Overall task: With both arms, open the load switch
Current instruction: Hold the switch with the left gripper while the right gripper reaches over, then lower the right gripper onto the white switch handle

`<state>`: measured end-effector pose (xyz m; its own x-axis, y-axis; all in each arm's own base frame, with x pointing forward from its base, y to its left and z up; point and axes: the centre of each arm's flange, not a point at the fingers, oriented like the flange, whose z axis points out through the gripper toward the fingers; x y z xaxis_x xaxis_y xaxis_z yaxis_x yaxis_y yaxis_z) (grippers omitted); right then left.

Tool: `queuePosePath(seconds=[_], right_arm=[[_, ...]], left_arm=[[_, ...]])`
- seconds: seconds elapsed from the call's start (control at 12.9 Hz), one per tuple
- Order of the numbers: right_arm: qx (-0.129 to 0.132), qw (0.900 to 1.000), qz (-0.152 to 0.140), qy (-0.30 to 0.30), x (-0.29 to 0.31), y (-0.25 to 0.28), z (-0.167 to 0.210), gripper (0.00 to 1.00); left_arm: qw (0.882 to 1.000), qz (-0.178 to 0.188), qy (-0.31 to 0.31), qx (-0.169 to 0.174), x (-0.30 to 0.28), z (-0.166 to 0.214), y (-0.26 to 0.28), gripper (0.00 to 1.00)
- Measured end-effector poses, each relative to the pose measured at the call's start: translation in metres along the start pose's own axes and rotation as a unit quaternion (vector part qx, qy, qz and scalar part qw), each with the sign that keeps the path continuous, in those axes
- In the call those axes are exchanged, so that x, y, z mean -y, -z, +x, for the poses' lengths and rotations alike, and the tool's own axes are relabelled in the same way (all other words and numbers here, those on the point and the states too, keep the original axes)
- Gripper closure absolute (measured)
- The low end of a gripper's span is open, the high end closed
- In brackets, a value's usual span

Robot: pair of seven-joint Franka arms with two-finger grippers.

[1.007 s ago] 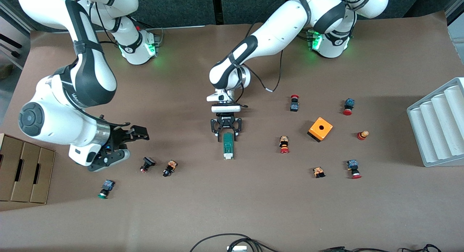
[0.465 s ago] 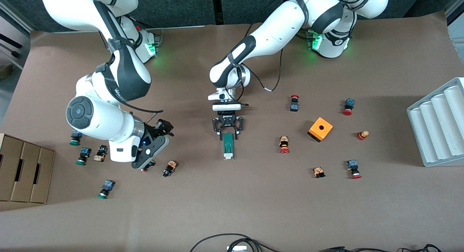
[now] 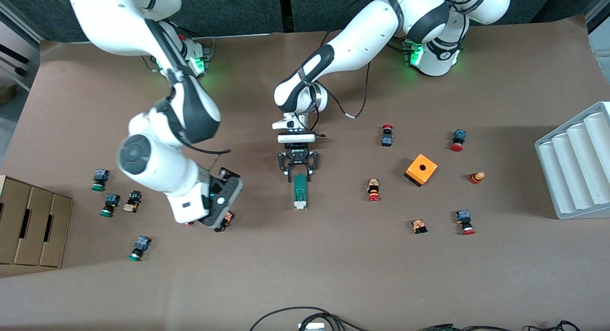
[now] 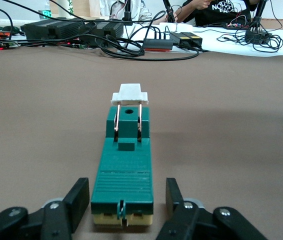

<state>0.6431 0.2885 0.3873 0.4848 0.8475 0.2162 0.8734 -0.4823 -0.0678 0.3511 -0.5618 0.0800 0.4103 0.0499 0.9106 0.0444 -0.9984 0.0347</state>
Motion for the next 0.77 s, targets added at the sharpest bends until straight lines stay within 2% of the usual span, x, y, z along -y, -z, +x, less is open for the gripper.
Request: queuePosePath(seconds=[0.15, 0.31, 0.46, 0.54, 0.7, 0.77], right_arm=[[0.001, 0.999, 0.0, 0.039, 0.007, -0.021, 0.017, 0.0], [-0.005, 0.997, -0.008, 0.08, 0.01, -0.041, 0.03, 0.01], [-0.007, 0.995, -0.012, 0.098, 0.015, -0.065, 0.038, 0.04], [-0.011, 0.994, -0.016, 0.104, 0.021, -0.075, 0.043, 0.09], [-0.021, 0.993, -0.027, 0.116, 0.033, -0.091, 0.054, 0.1], [-0.025, 0.992, -0.032, 0.119, 0.037, -0.099, 0.057, 0.17]], left_arm=[[1.0, 0.007, -0.007, -0.01, 0.002, -0.008, 0.001, 0.37], [1.0, 0.008, -0.008, -0.012, 0.001, -0.011, 0.003, 0.37], [1.0, 0.008, -0.008, -0.013, 0.001, -0.011, 0.003, 0.38], [1.0, 0.008, -0.008, -0.013, 0.001, -0.011, 0.003, 0.4], [1.0, 0.007, -0.008, -0.013, 0.001, -0.01, 0.003, 0.41], [1.0, 0.007, -0.008, -0.013, 0.001, -0.01, 0.003, 0.41]])
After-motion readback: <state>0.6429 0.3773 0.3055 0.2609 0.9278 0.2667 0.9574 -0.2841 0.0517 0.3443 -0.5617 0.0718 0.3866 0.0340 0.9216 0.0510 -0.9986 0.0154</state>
